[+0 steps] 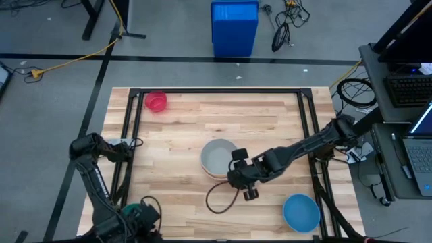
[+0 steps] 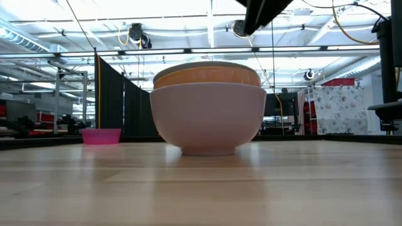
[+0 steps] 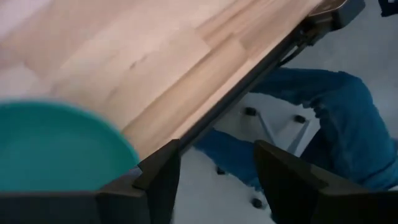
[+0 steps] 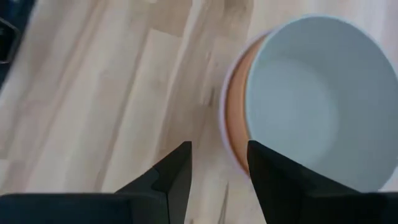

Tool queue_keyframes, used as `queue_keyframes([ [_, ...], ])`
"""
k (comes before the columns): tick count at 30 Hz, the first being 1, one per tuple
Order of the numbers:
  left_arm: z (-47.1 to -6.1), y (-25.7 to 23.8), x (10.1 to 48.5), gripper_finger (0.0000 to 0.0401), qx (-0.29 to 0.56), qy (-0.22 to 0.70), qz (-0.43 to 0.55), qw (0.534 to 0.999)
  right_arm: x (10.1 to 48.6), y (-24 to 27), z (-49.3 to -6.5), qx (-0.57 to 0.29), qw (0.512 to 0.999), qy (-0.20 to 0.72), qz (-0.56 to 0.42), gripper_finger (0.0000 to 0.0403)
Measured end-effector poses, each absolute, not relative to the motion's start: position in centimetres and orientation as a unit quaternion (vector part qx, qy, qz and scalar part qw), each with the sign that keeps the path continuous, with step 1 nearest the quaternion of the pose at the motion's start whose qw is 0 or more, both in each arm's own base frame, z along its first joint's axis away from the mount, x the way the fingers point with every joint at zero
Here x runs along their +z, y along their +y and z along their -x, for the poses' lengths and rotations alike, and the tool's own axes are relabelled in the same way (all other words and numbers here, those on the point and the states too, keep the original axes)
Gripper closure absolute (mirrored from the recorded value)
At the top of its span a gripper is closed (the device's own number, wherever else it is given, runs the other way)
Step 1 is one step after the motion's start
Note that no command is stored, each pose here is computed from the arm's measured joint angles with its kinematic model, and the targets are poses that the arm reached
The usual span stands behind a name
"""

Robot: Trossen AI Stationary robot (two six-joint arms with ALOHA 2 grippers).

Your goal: Nest bowls inside each other

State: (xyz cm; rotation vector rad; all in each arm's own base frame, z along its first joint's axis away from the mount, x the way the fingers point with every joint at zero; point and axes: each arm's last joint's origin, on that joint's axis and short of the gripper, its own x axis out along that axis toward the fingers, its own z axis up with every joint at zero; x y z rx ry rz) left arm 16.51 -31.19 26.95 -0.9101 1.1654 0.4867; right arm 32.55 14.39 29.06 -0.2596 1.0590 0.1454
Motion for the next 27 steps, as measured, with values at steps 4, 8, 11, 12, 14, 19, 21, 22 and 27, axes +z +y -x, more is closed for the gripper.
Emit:
queue_keyframes([
  [4,-15.9,-32.1,25.8,0.021,0.249,0.541,0.425,0.682,30.6,15.8,-31.3,0.081,0.864,0.485,0.111,0.0261],
  [8,-15.9,-32.6,24.2,0.021,0.281,0.568,0.412,0.655,31.3,17.0,-30.4,0.094,0.868,0.476,0.105,0.0261],
  [11,-16.1,-32.7,23.1,0.021,0.317,0.572,0.407,0.638,31.3,17.7,-29.9,0.094,0.869,0.476,0.094,0.0261],
  [12,-16.1,-32.6,22.8,0.021,0.328,0.573,0.404,0.633,31.3,18.0,-29.7,0.094,0.87,0.476,0.09,0.0261],
  [14,-16.1,-32.6,22.0,0.021,0.352,0.58,0.388,0.624,31.3,18.3,-29.4,0.093,0.867,0.481,0.085,0.0261],
  [19,-16.4,-32.3,20.7,0.0211,0.388,0.596,0.354,0.608,31.0,19.2,-28.3,0.085,0.856,0.504,0.073,0.0261],
  [21,-16.9,-32.4,20.2,0.0223,0.379,0.607,0.344,0.608,30.8,19.4,-27.6,0.074,0.845,0.526,0.062,0.0261],
  [22,-17.2,-32.3,20.0,0.0233,0.377,0.61,0.337,0.611,30.7,19.4,-27.3,0.064,0.839,0.538,0.056,0.0261],
  [27,-18.3,-32.1,19.1,0.0312,0.355,0.626,0.305,0.623,30.3,20.1,-25.1,0.021,0.798,0.603,0.009,0.0261],
])
